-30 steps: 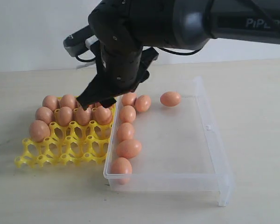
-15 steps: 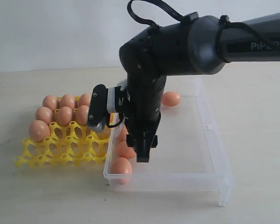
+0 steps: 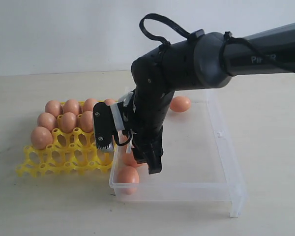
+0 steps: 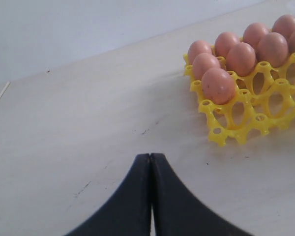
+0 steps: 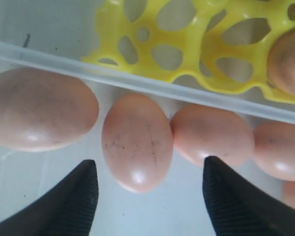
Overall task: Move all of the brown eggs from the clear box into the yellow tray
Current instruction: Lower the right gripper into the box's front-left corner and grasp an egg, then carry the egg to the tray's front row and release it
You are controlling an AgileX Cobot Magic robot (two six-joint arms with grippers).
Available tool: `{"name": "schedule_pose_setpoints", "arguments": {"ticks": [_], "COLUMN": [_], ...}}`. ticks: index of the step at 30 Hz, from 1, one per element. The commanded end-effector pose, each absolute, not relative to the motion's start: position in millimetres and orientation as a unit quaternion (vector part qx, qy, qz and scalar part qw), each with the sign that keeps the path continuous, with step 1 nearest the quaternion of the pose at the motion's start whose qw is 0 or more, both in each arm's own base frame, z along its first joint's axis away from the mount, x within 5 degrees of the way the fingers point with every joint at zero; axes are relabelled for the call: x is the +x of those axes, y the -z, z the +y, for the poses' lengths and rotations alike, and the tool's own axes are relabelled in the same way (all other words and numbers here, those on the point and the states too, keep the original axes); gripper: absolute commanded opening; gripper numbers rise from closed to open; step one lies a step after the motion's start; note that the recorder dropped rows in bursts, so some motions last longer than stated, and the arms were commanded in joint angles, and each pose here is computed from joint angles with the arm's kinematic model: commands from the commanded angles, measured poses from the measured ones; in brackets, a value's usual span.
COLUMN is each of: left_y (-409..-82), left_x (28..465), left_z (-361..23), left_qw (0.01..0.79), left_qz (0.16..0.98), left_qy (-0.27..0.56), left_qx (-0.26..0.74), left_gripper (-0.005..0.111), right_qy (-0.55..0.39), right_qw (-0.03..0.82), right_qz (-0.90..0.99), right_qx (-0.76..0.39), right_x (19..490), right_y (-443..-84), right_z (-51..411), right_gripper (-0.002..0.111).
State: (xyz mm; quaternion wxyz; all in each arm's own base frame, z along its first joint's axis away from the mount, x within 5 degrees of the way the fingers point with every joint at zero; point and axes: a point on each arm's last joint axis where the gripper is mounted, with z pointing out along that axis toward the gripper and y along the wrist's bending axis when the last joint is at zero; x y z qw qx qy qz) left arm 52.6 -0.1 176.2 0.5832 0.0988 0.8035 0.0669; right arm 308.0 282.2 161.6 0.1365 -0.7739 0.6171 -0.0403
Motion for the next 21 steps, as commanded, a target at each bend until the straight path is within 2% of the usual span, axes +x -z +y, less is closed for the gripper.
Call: {"name": "schedule_pose_setpoints", "arguments": {"ticks": [1,4,8,14,17,21], "left_y": [-178,-178,-178,-178,-178,-178], "left_x": [52,52,52,52,52,52], "left_z": [0,0,0,0,0,0], "left_qw": [0.589,0.589,0.589,0.589,0.589,0.589], "left_qz": [0.799,0.799,0.799,0.799,0.799,0.799], "left_qy": [-0.065,-0.065,-0.065,-0.065,-0.065,-0.065], "left_qx": [0.097,0.097,0.097,0.097,0.097,0.097], "left_gripper": [0.000,0.000,0.000,0.000,0.000,0.000], "right_qy": [0.028,0.022,0.017,0.016,0.017,0.020], "right_qw": [0.134,0.131,0.122,0.116,0.116,0.141], "right_qz": [0.620,0.624,0.627,0.628,0.628,0.630], "right_qx": [-0.772,-0.770,-0.769,-0.770,-0.770,-0.764], "right_x": [310,310,310,310,309,310], "right_y": [-149,-141,-132,-127,-130,-152], "right_z": [284,285,286,286,286,284], "right_gripper": [0.059,0.059,0.051,0.026,0.003,0.000]}}
